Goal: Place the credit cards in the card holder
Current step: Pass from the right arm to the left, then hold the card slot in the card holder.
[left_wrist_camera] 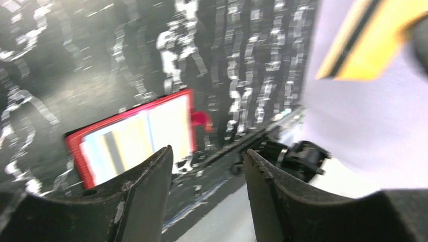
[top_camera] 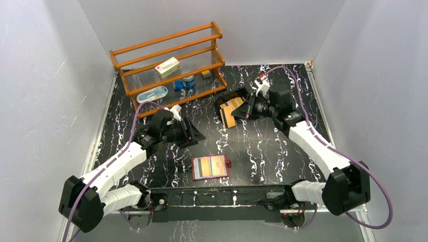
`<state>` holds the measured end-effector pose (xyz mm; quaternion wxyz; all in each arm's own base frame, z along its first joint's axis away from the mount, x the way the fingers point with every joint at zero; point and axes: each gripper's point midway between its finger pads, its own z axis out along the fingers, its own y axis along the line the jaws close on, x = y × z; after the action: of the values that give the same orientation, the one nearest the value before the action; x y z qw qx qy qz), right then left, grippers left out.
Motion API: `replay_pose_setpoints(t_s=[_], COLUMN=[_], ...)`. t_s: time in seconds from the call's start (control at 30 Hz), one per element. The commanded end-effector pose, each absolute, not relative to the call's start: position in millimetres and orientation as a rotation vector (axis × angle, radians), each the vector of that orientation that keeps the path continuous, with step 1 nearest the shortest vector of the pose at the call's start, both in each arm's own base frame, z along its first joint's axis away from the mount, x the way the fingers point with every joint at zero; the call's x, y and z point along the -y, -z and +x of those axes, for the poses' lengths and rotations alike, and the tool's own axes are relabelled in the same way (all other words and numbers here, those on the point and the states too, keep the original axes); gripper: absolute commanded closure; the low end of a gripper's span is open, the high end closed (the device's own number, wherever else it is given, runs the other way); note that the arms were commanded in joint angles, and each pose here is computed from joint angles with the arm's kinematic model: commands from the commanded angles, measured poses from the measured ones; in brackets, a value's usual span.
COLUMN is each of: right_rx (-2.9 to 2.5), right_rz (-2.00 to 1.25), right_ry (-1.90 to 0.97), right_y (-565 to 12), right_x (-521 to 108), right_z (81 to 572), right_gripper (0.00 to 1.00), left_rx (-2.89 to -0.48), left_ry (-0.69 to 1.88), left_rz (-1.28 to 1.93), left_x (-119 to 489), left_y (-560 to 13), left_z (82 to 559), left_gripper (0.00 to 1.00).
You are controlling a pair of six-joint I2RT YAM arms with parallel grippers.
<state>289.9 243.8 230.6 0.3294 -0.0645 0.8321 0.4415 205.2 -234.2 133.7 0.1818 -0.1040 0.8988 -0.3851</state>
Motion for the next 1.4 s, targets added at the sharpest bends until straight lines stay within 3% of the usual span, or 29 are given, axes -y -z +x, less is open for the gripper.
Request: replay_pose_setpoints(t_s=[0.0, 0.3, 0.4, 0.57, 0.6, 0.63, 0.87, 0.93, 1.23, 1.37], right_rx=[-1.915, -1.820, -1.816, -1.839, -1.845, -1.858, -2.059, -2.162, -2.497, -2.569], right_rz=[-0.227, -0.239, -0.236, -0.229, -0.227, -0.218, -0.136, -0.114, -0.094, -0.134], right_ry=[-1.500, -1.738, -1.745, -1.751, -1.748, -1.737, -1.526, -1.435, -0.950, -0.863], right_y=[-295.5, -311.1, -310.5, -302.9, -301.0, -297.4, -246.6, -219.0, -113.2, -85.1], right_x=[-275.6, -296.0, -297.4, -299.4, -299.2, -298.7, -283.7, -278.5, -261.1, -265.6], right_z=[256.3, 211.0, 206.6, 203.1, 203.0, 203.7, 206.6, 203.8, 184.2, 175.5], right_gripper=[1.00, 1.00, 1.00, 1.00, 1.00, 0.98, 0.58, 0.52, 0.46, 0.46], left_rx=[-2.321, -2.099, -2.065, -2.061, -2.065, -2.074, -2.296, -2.401, -2.636, -2.668], left_ry=[1.374, 1.561, 1.588, 1.598, 1.597, 1.589, 1.368, 1.275, 1.150, 1.147], left_rz=[-0.241, -0.127, -0.122, -0.121, -0.121, -0.121, -0.201, -0.238, -0.377, -0.374], left_x=[261.0, 282.4, 282.9, 282.6, 282.4, 282.0, 261.8, 252.2, 231.8, 232.3], left_y=[-213.0, -275.3, -282.7, -285.3, -284.5, -282.7, -222.7, -194.9, -105.7, -87.0], left_z=[215.7, 231.0, 230.0, 228.0, 227.7, 227.6, 218.3, 211.4, 177.1, 171.3], left_gripper=[0.45, 0.41, 0.58, 0.97, 1.00, 1.00, 1.00, 1.00, 1.00, 1.00])
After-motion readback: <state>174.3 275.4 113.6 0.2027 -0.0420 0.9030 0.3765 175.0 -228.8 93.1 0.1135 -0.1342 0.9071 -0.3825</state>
